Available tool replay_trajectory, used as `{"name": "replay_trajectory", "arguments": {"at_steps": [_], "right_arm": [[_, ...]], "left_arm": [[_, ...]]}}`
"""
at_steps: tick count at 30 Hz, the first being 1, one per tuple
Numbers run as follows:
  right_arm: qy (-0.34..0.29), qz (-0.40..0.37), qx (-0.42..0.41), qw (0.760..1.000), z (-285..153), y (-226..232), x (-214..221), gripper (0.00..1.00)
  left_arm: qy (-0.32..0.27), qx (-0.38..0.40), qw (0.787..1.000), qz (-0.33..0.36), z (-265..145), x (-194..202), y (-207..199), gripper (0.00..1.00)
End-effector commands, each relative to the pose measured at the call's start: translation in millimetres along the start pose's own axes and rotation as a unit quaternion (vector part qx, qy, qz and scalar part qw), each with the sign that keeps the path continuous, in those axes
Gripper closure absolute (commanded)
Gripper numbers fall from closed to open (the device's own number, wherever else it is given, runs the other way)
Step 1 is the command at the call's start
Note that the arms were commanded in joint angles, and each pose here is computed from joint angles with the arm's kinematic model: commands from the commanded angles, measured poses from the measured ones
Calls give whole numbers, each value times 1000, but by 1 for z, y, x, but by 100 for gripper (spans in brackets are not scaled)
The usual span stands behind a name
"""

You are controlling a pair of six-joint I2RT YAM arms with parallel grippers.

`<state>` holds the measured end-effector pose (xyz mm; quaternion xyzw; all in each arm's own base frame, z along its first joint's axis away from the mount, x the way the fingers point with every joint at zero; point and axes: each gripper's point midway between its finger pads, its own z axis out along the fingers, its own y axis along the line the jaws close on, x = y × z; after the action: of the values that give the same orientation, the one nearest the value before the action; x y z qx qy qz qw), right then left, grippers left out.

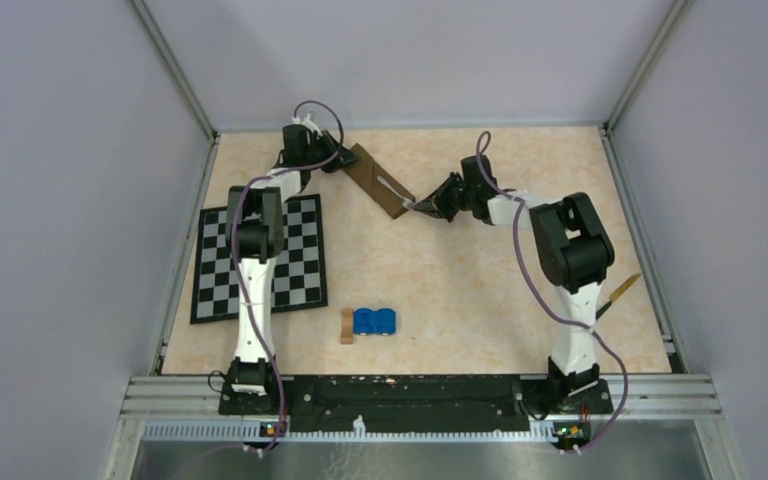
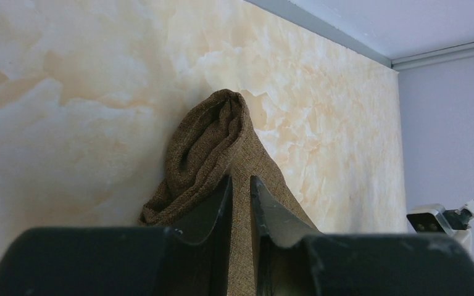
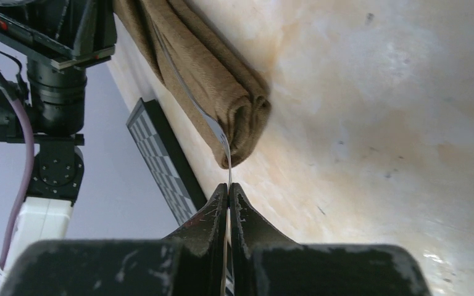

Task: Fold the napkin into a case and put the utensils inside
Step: Insert the fork into the folded napkin.

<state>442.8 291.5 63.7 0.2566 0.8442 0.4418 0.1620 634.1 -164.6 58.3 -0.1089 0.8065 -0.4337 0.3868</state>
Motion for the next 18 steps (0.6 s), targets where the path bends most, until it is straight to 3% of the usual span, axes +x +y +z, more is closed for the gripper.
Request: {"name": "replay_trajectory", "arguments": {"at_steps": [1, 8, 18], "right_arm": [[-11, -5, -11, 1000, 7, 35, -7, 100], [-11, -17, -16, 1000, 10, 51, -3, 100], [-18, -15, -5, 1000, 11, 46, -6, 100]], "left_arm": [[-23, 3, 1000, 15, 2, -13, 1, 78], [-11, 3, 1000, 13, 2, -1, 5, 78], [-48, 31, 997, 59, -20, -43, -43, 56]]}}
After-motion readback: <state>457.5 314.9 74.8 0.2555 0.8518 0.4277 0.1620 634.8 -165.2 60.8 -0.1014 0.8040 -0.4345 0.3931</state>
